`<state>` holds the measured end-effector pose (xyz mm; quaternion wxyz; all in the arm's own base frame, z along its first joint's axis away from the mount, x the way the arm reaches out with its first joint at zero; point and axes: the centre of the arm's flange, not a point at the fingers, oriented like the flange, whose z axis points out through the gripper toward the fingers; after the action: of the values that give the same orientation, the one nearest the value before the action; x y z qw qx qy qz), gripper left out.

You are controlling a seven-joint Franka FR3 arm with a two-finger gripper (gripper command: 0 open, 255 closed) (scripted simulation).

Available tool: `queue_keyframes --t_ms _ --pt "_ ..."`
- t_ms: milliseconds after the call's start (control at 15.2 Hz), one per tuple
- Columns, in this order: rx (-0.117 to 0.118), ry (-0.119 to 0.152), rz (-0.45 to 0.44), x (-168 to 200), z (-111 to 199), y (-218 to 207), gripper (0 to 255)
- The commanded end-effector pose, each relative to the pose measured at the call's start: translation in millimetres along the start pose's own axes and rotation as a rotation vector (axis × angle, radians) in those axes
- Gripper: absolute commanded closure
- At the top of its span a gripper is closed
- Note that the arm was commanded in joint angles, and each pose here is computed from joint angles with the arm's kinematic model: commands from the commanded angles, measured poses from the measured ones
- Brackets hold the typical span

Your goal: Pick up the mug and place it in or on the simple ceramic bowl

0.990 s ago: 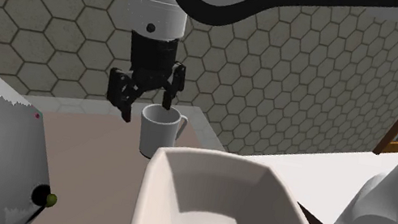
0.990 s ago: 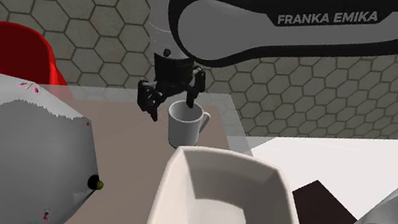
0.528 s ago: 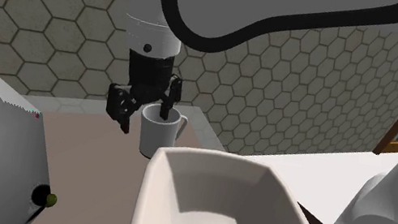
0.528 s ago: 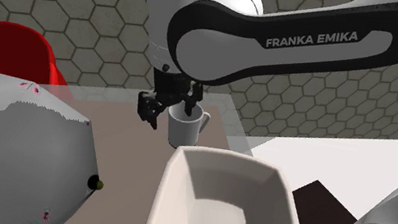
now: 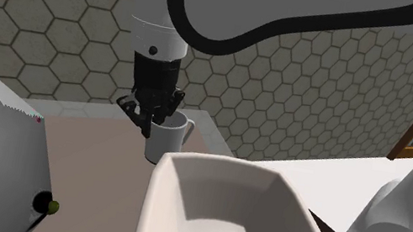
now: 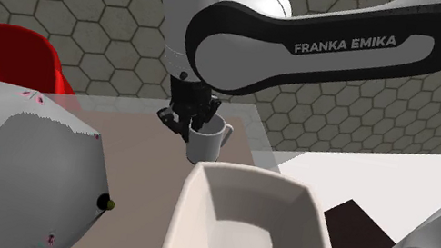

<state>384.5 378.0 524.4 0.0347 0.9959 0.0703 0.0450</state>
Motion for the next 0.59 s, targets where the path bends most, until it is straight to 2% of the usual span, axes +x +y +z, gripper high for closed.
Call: queue_keyframes --t_ms 0,396,528 --pt "0.0 0.0 0.0 0.0 0.0 0.0 255" --pt "0.0 0.0 0.0 0.0 0.0 0.0 255" --pt "0.0 0.0 0.0 0.8 -10.5 0.8 255"
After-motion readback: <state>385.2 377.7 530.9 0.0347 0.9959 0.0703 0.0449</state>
